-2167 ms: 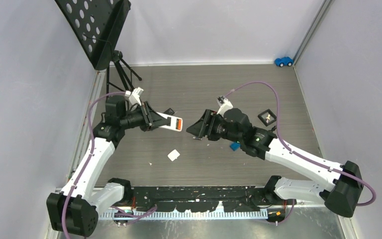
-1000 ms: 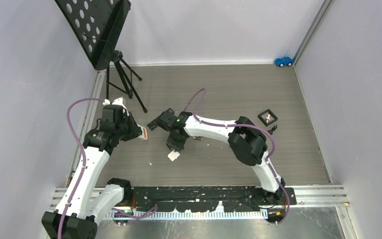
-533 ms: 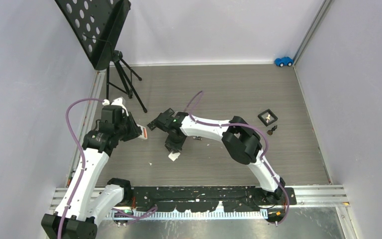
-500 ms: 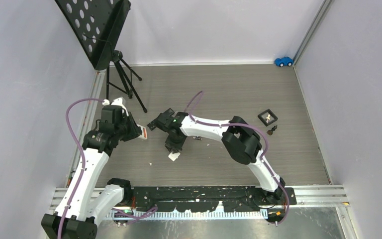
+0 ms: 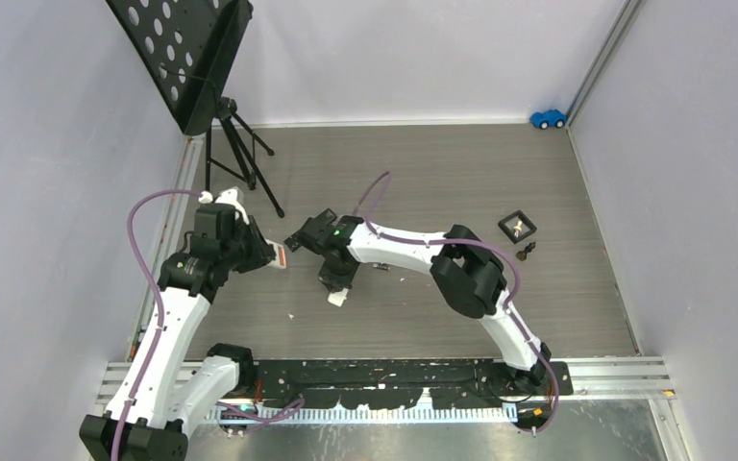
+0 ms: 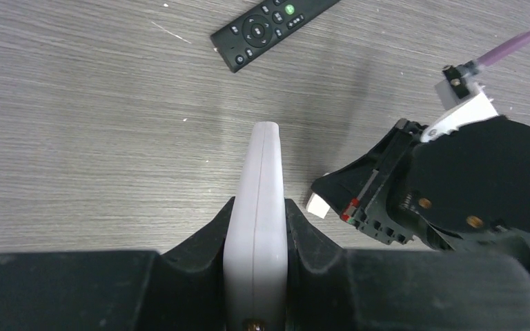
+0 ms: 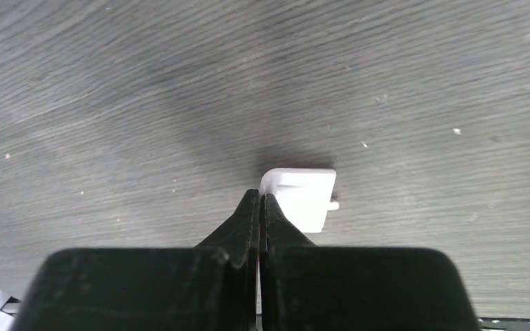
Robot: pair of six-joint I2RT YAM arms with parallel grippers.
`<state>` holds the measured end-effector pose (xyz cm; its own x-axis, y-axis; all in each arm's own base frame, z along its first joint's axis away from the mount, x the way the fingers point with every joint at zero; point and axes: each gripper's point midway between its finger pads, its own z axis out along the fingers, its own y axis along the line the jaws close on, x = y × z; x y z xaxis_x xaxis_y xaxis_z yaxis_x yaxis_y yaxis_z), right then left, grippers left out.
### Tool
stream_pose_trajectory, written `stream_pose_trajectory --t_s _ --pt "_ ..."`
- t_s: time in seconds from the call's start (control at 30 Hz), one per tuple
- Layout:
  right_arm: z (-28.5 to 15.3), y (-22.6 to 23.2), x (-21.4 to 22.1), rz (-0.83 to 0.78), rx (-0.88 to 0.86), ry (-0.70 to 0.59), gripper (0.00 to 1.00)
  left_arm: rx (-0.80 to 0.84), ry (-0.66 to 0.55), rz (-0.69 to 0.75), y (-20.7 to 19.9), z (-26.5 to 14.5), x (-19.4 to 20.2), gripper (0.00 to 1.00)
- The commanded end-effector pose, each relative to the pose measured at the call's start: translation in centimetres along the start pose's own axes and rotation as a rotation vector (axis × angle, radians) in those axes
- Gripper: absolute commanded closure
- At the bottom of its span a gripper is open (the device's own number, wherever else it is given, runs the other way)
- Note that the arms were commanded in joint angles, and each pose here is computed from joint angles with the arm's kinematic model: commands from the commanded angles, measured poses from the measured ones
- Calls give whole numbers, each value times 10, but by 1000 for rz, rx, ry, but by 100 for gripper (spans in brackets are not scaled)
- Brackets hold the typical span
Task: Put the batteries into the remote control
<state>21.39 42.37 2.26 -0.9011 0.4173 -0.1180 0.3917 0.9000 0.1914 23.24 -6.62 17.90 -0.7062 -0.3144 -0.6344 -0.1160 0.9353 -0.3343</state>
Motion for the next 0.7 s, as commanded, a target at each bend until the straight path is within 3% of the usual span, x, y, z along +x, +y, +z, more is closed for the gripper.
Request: stream_pose_trajectory --t_s 0.0,0.37,0.5,0.67 --pt "-78 16 -37 -26 -182 -187 100 107 -32 11 -20 -1 -10 100" --pt "-248 15 -67 -133 -757 -380 100 545 29 -12 -102 -29 -20 100" --pt "-304 9 -62 -179 -989 -376 100 732 102 -41 -131 -46 -16 100" --pt "-334 -4 -51 -183 -1159 -317 100 961 232 -93 -158 -71 -9 100"
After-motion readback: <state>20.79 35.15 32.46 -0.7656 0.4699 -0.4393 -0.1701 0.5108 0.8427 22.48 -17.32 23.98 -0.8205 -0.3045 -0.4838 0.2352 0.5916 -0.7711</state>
